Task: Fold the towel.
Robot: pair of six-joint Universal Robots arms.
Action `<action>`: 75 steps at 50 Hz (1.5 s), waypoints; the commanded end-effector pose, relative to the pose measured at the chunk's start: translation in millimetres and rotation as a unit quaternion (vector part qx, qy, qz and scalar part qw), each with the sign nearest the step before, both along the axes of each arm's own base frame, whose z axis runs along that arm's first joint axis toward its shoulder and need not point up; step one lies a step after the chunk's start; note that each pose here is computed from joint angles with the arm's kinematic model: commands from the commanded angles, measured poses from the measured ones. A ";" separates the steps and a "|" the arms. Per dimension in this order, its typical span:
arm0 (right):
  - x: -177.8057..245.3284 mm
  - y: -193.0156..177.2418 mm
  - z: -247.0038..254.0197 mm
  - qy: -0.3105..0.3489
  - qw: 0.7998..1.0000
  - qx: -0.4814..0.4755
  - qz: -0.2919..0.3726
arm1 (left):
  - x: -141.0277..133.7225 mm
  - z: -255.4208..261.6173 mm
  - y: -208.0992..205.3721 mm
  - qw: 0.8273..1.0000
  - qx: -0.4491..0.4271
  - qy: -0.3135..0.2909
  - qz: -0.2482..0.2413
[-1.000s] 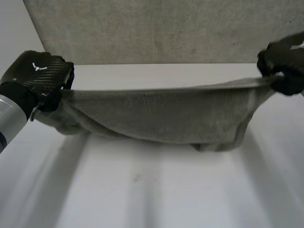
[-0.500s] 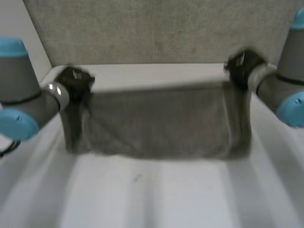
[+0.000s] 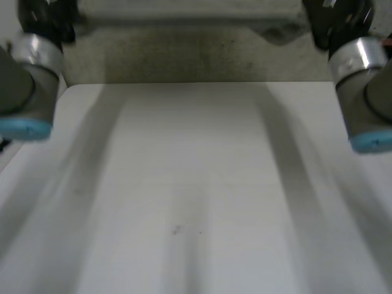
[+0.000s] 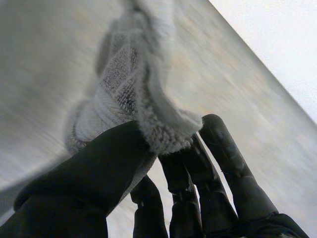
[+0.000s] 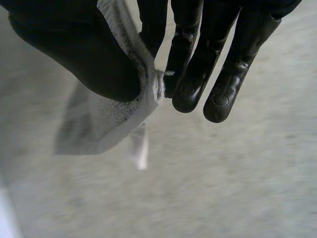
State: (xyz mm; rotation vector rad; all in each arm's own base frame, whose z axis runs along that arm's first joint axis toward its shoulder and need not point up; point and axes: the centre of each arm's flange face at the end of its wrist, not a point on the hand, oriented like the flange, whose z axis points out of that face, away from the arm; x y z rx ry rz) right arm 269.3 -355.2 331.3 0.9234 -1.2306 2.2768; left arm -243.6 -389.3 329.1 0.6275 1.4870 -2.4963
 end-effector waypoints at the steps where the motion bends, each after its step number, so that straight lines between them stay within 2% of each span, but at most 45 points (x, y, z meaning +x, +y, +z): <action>1: 2.7 4.7 -107.2 0.053 0.989 0.140 0.014 | -1.4 -123.2 6.4 0.991 0.128 -0.039 -0.005; 2: 2.7 4.8 -107.4 0.053 0.989 0.141 0.014 | -1.4 -123.5 6.5 0.991 0.128 -0.039 -0.005; 4: 5.0 9.0 -148.7 0.071 0.978 0.193 0.017 | -0.8 -166.2 10.2 0.984 0.170 -0.052 -0.007; 9: 3.0 20.7 -189.0 0.095 0.960 0.262 0.018 | 2.8 -208.1 22.4 0.972 0.226 -0.070 -0.006; 13: -3.3 30.6 -193.4 0.108 0.947 0.304 0.015 | 8.4 -220.0 35.7 0.962 0.260 -0.081 -0.003; 15: -10.6 43.4 -179.0 0.120 0.934 0.338 0.011 | 11.9 -218.2 44.0 0.957 0.274 -0.090 -0.001; 16: -10.7 43.5 -178.9 0.120 0.934 0.338 0.011 | 14.7 -211.3 54.5 0.953 0.285 -0.105 0.000; 17: -14.8 53.5 -168.5 0.127 0.925 0.359 0.011 | 18.0 -205.0 67.2 0.946 0.300 -0.126 0.000; 18: -14.9 53.6 -168.4 0.127 0.925 0.359 0.011 | 18.0 -204.9 67.3 0.945 0.300 -0.127 0.000; 20: -24.2 77.1 -148.0 0.147 0.901 0.408 0.010 | 26.4 -189.5 94.1 0.928 0.329 -0.175 0.002; 21: -24.3 77.3 -147.9 0.147 0.901 0.408 0.010 | 26.4 -189.4 94.3 0.928 0.329 -0.176 0.002; 23: -38.5 100.6 -134.2 0.169 0.863 0.475 0.005 | 33.9 -175.0 126.6 0.902 0.369 -0.225 -0.004; 24: -38.6 100.7 -134.1 0.170 0.863 0.475 0.005 | 34.0 -175.0 126.7 0.901 0.370 -0.226 -0.004; 25: -46.3 112.3 -131.0 0.181 0.839 0.514 0.005 | 37.7 -169.7 144.6 0.882 0.398 -0.251 -0.012; 26: -46.4 112.4 -131.0 0.181 0.838 0.514 0.005 | 37.7 -169.6 144.8 0.882 0.398 -0.251 -0.012; 27: -52.2 122.1 -127.5 0.194 0.820 0.539 0.005 | 39.4 -162.9 159.9 0.866 0.420 -0.270 -0.023; 28: -56.3 128.8 -123.4 0.210 0.810 0.548 0.007 | 40.7 -158.4 172.9 0.851 0.441 -0.285 -0.033; 29: -56.4 128.9 -123.4 0.210 0.809 0.548 0.007 | 40.7 -158.4 173.0 0.850 0.441 -0.285 -0.033; 30: -56.6 131.2 -121.1 0.222 0.811 0.541 0.012 | 40.5 -154.9 179.6 0.843 0.451 -0.291 -0.042; 32: -55.6 129.8 -121.0 0.228 0.817 0.530 0.015 | 38.1 -151.2 180.2 0.847 0.442 -0.291 -0.047; 33: -53.7 124.9 -119.1 0.226 0.828 0.513 0.014 | 35.0 -148.1 176.6 0.856 0.427 -0.288 -0.049; 34: -53.7 124.9 -119.0 0.226 0.828 0.513 0.014 | 34.9 -148.0 176.5 0.856 0.427 -0.288 -0.049; 36: -47.1 111.2 -119.3 0.213 0.854 0.474 0.012 | 27.1 -143.3 157.8 0.883 0.378 -0.275 -0.043; 37: -47.1 111.1 -119.3 0.213 0.854 0.474 0.012 | 27.0 -143.3 157.7 0.883 0.378 -0.275 -0.043; 39: -38.6 87.2 -132.3 0.202 0.874 0.442 0.005 | 17.0 -149.8 135.2 0.902 0.336 -0.270 -0.040; 40: -38.6 87.1 -132.4 0.202 0.874 0.442 0.005 | 17.0 -149.8 135.1 0.902 0.336 -0.270 -0.040; 41: -34.4 72.3 -136.6 0.187 0.887 0.423 -0.002 | 12.0 -152.4 119.9 0.912 0.313 -0.263 -0.036; 42: -34.3 72.1 -136.6 0.187 0.887 0.423 -0.002 | 12.0 -152.4 119.7 0.912 0.313 -0.263 -0.036; 44: -25.5 45.3 -144.6 0.149 0.908 0.391 -0.020 | 1.2 -156.2 87.7 0.930 0.268 -0.248 -0.028; 45: -25.5 45.2 -144.7 0.149 0.908 0.390 -0.020 | 1.1 -156.3 87.6 0.930 0.268 -0.248 -0.028; 47: -10.9 22.8 -156.3 0.124 0.926 0.355 -0.028 | -8.9 -163.7 59.1 0.941 0.233 -0.242 -0.023; 50: -4.0 12.5 -160.4 0.116 0.935 0.333 -0.030 | -13.9 -166.9 45.9 0.946 0.218 -0.238 -0.022; 55: 9.5 -28.2 -178.5 0.090 0.962 0.254 -0.050 | -31.6 -183.6 0.9 0.957 0.180 -0.229 -0.018; 60: 18.0 -48.3 -197.4 0.091 0.972 0.213 -0.049 | -40.1 -203.3 -17.2 0.957 0.178 -0.229 -0.021; 67: 21.0 -58.6 -214.2 0.093 0.974 0.199 -0.058 | -45.0 -212.0 -21.3 0.958 0.174 -0.228 -0.021; 72: 19.7 -52.9 -188.0 0.061 0.978 0.194 -0.052 | -50.9 -197.9 -17.1 0.962 0.158 -0.221 -0.021; 74: 13.9 -43.1 -164.4 0.017 0.979 0.199 -0.043 | -49.8 -179.9 -10.7 0.965 0.149 -0.214 -0.020; 75: 13.9 -43.0 -164.3 0.017 0.979 0.199 -0.043 | -49.8 -179.9 -10.7 0.965 0.149 -0.214 -0.020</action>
